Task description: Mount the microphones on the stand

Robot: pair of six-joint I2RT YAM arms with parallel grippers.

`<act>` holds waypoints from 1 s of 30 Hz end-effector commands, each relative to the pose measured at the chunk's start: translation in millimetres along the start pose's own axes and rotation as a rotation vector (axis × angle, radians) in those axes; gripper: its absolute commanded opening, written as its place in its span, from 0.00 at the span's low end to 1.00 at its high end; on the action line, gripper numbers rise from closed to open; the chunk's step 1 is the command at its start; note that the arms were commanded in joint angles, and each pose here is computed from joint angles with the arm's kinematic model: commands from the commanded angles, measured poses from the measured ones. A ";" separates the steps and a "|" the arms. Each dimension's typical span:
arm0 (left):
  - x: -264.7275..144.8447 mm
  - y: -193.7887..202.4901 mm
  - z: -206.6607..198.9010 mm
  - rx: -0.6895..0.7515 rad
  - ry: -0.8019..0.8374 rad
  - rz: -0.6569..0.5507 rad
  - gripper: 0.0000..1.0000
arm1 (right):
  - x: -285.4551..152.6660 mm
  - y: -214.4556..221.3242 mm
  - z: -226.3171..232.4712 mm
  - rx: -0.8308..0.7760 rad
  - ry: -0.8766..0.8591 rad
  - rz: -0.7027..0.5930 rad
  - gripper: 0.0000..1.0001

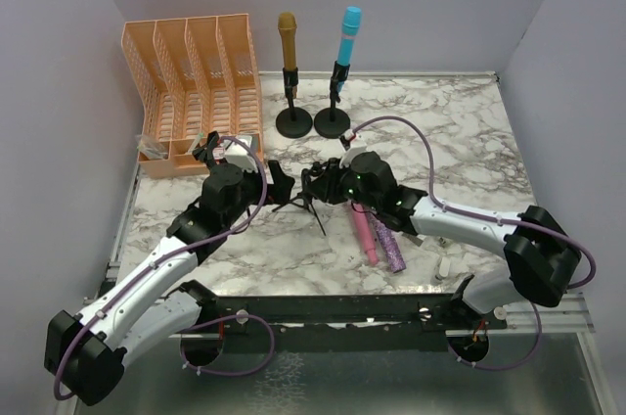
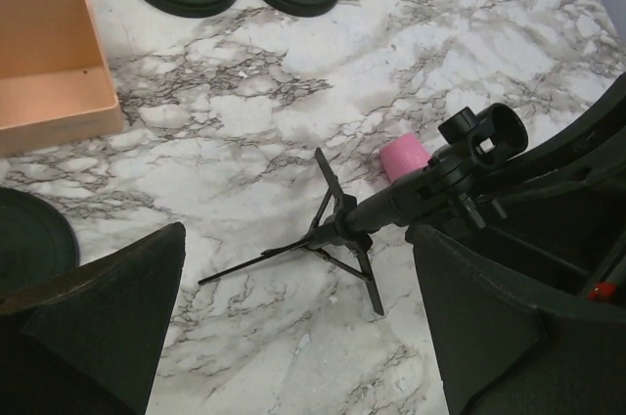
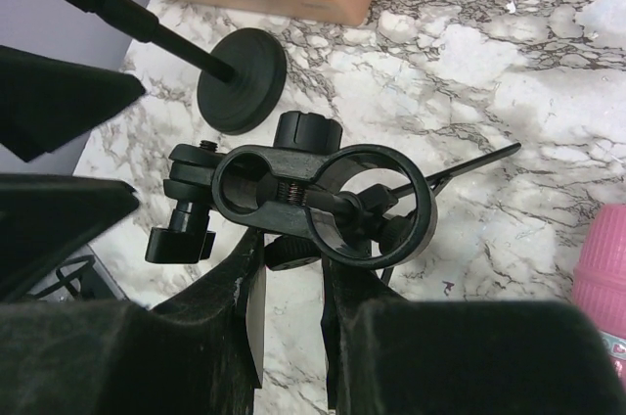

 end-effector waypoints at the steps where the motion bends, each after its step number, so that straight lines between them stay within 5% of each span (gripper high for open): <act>1: 6.7 6.8 -11.8 -0.042 0.117 -0.063 0.95 | -8.9 -7.4 8.1 0.006 -0.117 0.030 0.14; 17: 18.6 52.8 -24.2 0.031 0.295 -0.192 0.80 | -21.6 -17.1 23.4 0.091 -0.188 0.197 0.12; 30: 17.9 62.1 -36.6 0.095 0.405 -0.204 0.52 | -31.6 -17.9 41.1 0.136 -0.291 0.281 0.10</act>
Point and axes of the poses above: each gripper's point midway between its finger pads, its own x axis out along the fingers, its own z axis along the line the jaws close on, y = z × x, the point moved 6 cm from there along -x, back along the fingers, and after that the axes turned 8 degrees about x, right-handed, at the moved point
